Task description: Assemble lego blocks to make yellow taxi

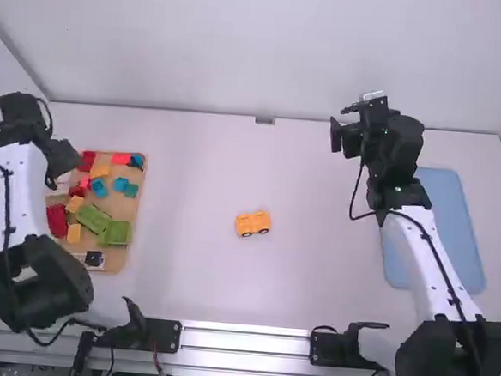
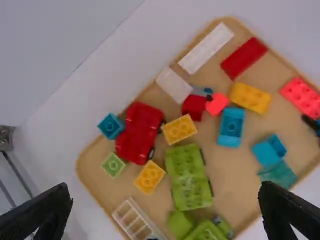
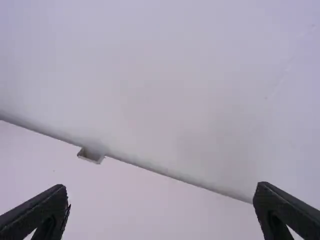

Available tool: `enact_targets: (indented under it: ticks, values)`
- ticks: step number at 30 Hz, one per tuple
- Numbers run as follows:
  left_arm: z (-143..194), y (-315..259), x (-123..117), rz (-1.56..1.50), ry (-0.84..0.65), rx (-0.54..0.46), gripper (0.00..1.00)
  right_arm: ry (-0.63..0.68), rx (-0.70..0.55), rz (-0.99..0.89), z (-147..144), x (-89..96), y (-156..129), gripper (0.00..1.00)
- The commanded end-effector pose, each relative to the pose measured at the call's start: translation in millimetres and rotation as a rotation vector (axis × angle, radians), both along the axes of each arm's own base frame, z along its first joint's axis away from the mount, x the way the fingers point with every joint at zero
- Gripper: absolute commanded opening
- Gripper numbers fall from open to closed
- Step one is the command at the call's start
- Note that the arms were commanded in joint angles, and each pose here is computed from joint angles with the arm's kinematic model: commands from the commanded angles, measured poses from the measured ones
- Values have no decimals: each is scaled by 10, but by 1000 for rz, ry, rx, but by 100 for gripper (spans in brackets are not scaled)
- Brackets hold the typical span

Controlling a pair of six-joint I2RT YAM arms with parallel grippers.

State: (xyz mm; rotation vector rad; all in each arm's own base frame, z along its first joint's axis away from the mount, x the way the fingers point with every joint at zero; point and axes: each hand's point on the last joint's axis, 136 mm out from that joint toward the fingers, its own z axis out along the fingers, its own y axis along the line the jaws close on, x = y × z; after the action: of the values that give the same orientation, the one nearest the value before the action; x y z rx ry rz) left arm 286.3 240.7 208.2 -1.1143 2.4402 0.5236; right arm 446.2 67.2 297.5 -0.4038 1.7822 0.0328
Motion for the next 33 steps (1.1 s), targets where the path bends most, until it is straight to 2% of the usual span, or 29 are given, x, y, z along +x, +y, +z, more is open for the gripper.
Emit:
enact_targets:
  ticks: [1, 3, 7, 13, 15, 18, 19, 23, 28, 33]
  values:
    - [-125, 136, -47, -98, 7, -93, 99, -37, 6, 1, 181, 30, 3, 98]
    - [-200, 166, -11, -192, -24, -174, 99, -40, 6, 0, 190, 32, 1, 99]
    - [-245, 261, 48, -209, -49, -246, 99, -54, 8, 5, 223, 35, 27, 99]
    - [-433, 339, 219, -403, 114, -278, 99, -62, 10, 39, 241, 14, 174, 99]
    - [-610, 343, 237, -507, 220, -317, 99, -62, 10, 52, 242, 2, 236, 99]
    - [-764, 355, 210, -583, 302, -345, 99, -62, 10, 60, 242, -6, 272, 98]
    - [-937, 362, 159, -668, 383, -375, 99, -62, 10, 58, 242, -3, 260, 98]
    - [-1168, 347, 145, -786, 438, -406, 99, -64, 11, 60, 247, -5, 272, 99]
    - [-1440, 342, 140, -907, 473, -403, 67, -80, 12, 50, 285, 11, 230, 99]
    - [-1625, 341, 136, -939, 478, -389, 52, -79, 12, 59, 283, 3, 269, 99]
